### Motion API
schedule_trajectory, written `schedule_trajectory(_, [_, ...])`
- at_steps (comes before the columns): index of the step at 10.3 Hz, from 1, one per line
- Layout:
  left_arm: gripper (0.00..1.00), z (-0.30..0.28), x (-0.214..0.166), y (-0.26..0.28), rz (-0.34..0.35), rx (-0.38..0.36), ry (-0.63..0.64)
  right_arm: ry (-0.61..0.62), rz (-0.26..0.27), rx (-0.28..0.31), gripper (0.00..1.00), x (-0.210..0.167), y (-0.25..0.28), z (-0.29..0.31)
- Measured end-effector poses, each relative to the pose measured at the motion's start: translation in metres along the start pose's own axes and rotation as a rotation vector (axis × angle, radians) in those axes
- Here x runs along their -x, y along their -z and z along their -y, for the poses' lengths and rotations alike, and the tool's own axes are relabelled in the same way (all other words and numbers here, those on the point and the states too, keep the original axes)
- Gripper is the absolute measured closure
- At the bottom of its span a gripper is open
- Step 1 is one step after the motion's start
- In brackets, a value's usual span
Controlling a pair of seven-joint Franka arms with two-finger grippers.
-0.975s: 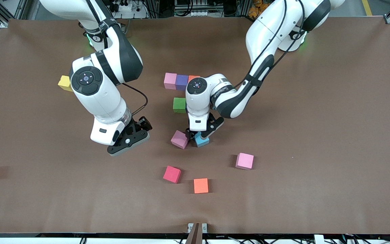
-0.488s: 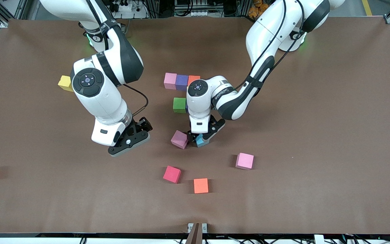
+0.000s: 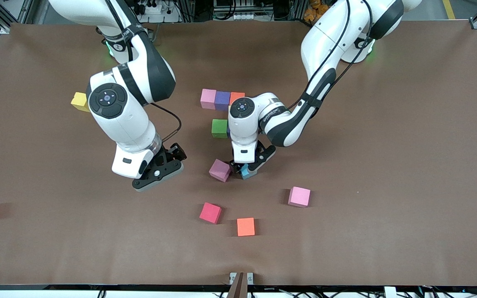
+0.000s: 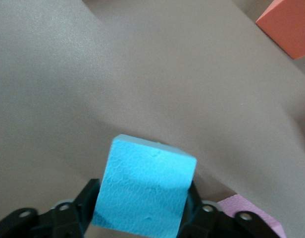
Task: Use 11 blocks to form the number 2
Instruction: 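Grasp the cyan cube with the left gripper and lift it, then carry the cyan cube to the cube cluster with the left gripper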
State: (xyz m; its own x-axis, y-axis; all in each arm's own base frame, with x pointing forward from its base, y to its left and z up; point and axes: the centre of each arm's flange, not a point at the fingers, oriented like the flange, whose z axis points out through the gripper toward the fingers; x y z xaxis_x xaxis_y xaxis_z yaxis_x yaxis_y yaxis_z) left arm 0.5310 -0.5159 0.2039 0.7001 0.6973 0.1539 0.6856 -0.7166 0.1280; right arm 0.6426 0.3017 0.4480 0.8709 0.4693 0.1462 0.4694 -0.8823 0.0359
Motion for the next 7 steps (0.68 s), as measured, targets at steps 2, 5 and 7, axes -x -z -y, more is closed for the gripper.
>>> schedule_trajectory(2, [0.39, -0.001, 0.000, 0.001, 0.000, 0.002, 0.000, 0.000, 0.000, 0.000, 0.00, 0.000, 0.000, 0.000])
schedule_trajectory(5, [0.39, -0.001, -0.009, 0.006, -0.014, -0.024, 0.013, 0.000, 0.000, 0.000, 0.00, 0.000, 0.000, 0.000])
schedule_trajectory(7, [0.39, 0.000, -0.018, 0.022, -0.020, -0.066, 0.037, 0.001, 0.000, 0.001, 0.00, 0.000, 0.000, 0.000])
